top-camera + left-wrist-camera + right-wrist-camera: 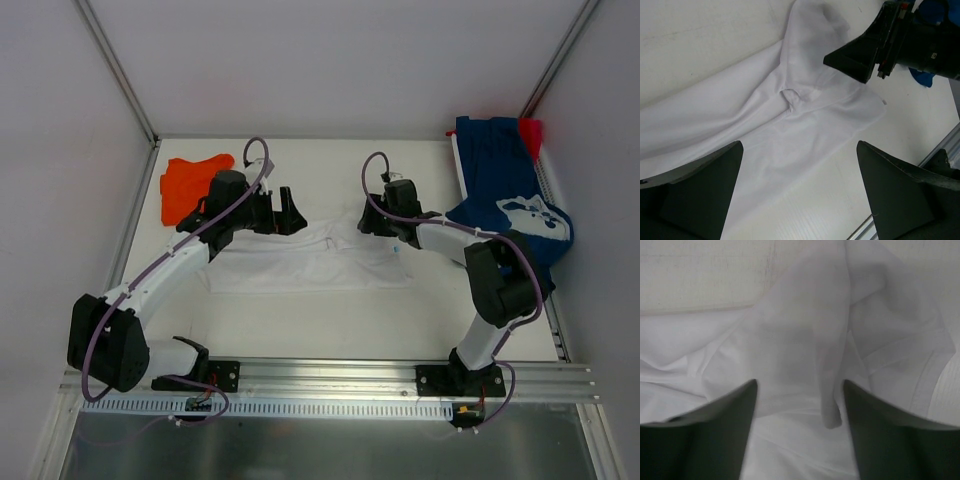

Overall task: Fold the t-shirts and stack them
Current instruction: Fold the other side of the tshirt into a rectangle

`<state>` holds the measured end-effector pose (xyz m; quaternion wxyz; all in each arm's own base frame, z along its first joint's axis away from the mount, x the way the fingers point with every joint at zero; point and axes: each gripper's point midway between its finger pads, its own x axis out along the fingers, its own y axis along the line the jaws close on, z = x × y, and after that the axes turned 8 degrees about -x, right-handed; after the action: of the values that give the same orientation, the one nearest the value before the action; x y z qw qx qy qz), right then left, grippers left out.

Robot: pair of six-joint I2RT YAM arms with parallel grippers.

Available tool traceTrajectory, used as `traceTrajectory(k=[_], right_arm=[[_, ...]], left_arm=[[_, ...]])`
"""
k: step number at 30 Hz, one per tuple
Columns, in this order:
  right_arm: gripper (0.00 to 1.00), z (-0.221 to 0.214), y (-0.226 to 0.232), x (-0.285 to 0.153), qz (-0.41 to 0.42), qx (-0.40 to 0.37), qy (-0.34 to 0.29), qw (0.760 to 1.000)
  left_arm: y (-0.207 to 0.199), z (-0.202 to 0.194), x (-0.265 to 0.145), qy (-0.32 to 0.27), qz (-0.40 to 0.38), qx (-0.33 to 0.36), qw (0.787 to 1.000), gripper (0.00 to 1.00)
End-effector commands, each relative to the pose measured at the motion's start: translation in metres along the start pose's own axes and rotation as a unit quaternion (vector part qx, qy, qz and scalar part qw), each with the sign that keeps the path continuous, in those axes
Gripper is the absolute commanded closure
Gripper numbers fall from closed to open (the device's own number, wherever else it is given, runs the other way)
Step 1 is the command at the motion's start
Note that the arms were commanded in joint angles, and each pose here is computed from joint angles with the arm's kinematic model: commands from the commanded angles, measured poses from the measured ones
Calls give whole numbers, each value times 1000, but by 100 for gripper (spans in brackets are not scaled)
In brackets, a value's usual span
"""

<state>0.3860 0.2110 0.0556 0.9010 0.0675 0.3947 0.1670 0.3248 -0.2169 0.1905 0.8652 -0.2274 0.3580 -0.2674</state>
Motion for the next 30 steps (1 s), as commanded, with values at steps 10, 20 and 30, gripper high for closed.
traceTrajectory(k=[10,20,30], right_arm=[[100,21,6,0,24,2,-37,999],[100,42,6,-59,2,-16,-62,998],[99,39,-2,-113,-31,-35,-45,998]], left_arm=[[-3,-3,-13,-52,-15,-1,999,1],[-3,-12,-14,-53,-23,-12,998,1],[-8,-20,-11,-47,-29,-14,998,1]])
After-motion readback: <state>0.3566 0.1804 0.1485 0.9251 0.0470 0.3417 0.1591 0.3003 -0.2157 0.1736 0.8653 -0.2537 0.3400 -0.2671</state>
